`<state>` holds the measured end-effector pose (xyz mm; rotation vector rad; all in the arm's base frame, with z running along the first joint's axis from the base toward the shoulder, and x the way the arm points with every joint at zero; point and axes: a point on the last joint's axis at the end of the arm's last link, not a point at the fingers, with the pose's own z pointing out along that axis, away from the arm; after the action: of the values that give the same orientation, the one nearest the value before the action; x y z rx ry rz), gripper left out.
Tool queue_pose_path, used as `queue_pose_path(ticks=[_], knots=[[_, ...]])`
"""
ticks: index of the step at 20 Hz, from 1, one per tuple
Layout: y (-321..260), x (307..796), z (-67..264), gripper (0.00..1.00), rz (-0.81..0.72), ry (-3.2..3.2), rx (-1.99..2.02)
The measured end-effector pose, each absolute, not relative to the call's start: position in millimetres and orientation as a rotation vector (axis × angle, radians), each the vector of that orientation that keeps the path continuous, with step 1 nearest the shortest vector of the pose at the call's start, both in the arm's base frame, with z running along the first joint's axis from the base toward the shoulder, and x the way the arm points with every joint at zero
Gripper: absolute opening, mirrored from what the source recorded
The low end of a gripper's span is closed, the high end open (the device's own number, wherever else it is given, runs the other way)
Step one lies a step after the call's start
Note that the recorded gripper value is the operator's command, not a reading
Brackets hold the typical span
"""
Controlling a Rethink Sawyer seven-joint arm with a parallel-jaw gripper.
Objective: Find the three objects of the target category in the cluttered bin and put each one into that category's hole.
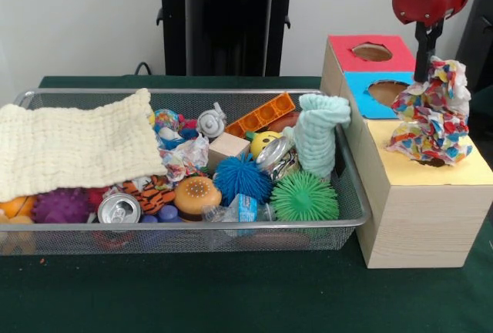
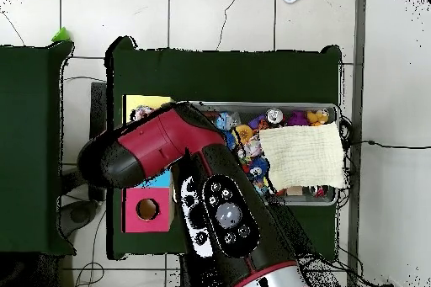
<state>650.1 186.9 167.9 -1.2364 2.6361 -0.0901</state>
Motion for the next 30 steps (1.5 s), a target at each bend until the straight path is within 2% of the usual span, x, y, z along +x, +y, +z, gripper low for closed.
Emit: queue_pose_path(ticks=[5, 6, 24, 30], knots=[[186, 651, 167, 0.00, -0.091, 2.624, -1.233], [186, 652, 167, 1.00, -0.092, 2.615, -1.229], [182, 653, 167, 1.00, -0.098, 2.603, -1.219], [164, 651, 178, 1.00, -0.088, 2.640, -1.161]])
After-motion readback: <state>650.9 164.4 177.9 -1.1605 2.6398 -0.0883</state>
